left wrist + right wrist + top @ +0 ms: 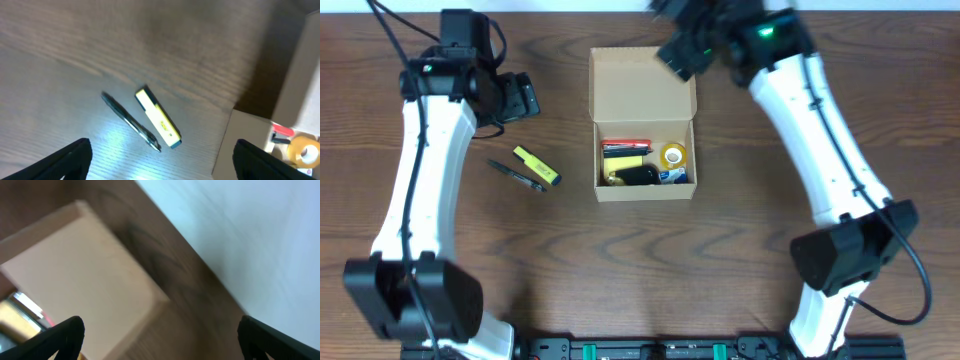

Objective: Pack container
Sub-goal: 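Open the right gripper and raise it back to the upper right, then lower the left gripper onto the yellow highlighter and grasp it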

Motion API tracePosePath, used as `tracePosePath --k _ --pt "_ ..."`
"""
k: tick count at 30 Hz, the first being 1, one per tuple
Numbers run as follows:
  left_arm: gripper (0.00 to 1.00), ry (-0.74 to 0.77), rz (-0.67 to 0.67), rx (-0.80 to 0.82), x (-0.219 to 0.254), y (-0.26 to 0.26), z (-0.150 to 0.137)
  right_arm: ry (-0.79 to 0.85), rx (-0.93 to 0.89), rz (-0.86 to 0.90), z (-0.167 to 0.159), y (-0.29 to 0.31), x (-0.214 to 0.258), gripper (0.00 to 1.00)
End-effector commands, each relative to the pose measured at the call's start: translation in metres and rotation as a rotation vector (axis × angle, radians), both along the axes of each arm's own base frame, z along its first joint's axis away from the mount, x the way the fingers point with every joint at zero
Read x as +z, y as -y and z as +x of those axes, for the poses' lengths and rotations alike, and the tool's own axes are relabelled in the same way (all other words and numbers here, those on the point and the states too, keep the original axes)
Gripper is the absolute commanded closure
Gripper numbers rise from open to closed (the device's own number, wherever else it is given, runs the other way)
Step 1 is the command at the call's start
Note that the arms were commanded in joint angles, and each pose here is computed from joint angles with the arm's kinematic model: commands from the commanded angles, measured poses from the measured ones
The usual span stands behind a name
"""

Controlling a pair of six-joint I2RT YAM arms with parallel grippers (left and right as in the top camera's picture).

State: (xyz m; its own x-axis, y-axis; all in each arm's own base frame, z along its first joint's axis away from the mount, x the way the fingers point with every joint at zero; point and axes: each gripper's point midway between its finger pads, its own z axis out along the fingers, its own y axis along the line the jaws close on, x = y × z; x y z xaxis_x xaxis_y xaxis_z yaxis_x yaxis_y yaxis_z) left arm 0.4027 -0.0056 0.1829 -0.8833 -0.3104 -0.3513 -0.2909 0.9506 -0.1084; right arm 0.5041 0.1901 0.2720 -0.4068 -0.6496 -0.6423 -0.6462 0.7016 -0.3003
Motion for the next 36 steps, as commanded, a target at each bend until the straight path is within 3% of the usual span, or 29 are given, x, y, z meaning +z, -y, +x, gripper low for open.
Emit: tracePosePath --k 1,5,9,14,18,24,36 --pt "0.11 -0.085 -0.069 0.098 -0.029 0.004 0.003 -0.072 -0.104 0.166 0.004 0.021 0.005 0.01" --pt "0.15 -0.185 -0.127 0.133 -0.065 0.013 0.005 -0.148 -0.073 0.257 -0.004 0.036 0.005 0.03" --pt "0.25 -0.275 -0.174 0.148 -0.097 0.022 0.003 -0.199 -0.078 0.291 -0.016 0.050 0.008 0.07" --pt "0.34 -0.378 -0.204 0.288 -0.119 0.024 -0.008 -0.244 -0.099 0.282 -0.031 0.058 0.008 0.05" --pt "0.33 -0.394 -0.128 0.351 -0.121 0.010 -0.015 -0.266 -0.103 0.278 -0.036 0.059 0.005 0.04" --pt "0.32 -0.422 -0.144 0.354 -0.148 0.013 -0.027 -0.289 -0.105 0.275 -0.041 0.059 0.003 0.01" --pt "0.34 -0.400 -0.140 0.356 -0.167 0.012 -0.028 -0.505 -0.010 0.355 -0.089 0.040 -0.008 0.04"
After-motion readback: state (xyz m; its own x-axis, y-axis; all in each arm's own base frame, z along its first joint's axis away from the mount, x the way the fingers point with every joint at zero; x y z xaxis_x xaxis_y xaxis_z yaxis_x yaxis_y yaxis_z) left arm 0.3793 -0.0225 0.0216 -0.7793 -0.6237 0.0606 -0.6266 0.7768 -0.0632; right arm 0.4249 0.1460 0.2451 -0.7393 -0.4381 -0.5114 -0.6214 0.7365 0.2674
